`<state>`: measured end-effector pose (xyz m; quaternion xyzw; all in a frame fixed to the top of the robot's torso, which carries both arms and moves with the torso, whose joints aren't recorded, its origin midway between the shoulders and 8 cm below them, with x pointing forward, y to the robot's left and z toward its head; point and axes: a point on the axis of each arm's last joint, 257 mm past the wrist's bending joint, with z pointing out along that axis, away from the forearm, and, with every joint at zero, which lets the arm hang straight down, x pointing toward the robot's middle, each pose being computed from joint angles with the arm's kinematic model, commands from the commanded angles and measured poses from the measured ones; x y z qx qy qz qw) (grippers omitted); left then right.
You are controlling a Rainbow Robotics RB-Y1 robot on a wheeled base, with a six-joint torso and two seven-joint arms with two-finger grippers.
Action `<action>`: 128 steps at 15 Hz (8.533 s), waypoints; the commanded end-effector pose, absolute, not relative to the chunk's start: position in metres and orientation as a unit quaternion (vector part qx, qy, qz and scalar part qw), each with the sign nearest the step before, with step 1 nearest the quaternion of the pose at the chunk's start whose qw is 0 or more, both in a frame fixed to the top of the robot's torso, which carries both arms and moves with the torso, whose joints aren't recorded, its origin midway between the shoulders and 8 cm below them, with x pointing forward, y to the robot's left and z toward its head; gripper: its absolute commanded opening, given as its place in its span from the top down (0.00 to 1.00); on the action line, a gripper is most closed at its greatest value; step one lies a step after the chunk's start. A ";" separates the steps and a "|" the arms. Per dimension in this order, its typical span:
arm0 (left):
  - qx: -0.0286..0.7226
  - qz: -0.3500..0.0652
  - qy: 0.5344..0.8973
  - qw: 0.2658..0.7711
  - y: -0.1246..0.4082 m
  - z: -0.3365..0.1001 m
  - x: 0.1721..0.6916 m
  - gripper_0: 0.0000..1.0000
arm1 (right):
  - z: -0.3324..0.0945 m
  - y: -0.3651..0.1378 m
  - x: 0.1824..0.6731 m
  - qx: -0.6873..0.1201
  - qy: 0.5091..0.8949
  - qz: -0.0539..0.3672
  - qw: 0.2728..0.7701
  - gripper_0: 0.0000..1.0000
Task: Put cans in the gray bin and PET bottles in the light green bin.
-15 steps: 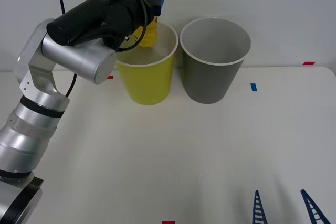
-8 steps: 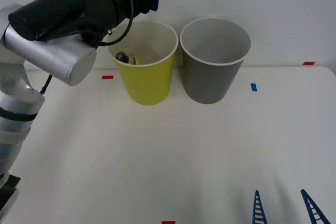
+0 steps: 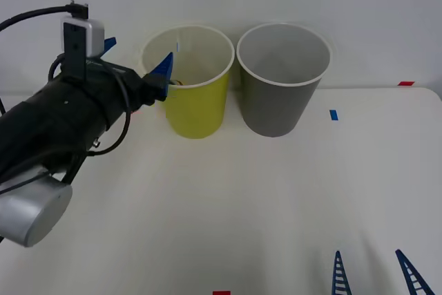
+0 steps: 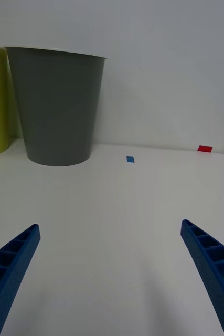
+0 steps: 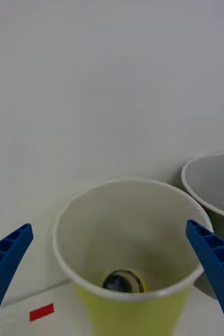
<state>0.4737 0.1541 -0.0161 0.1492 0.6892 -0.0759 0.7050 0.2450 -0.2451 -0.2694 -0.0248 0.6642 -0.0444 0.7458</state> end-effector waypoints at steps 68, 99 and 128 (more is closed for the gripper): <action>0.024 -0.015 0.702 0.712 0.278 -0.291 0.215 0.00 | -0.269 -0.245 0.245 -0.025 0.664 -0.044 0.746 0.07; 0.024 -0.015 0.702 0.712 0.278 -0.291 0.215 0.00 | -0.269 -0.245 0.245 -0.025 0.664 -0.044 0.746 0.07; 0.024 -0.015 0.702 0.712 0.278 -0.291 0.215 0.00 | -0.269 -0.245 0.245 -0.025 0.664 -0.044 0.746 0.07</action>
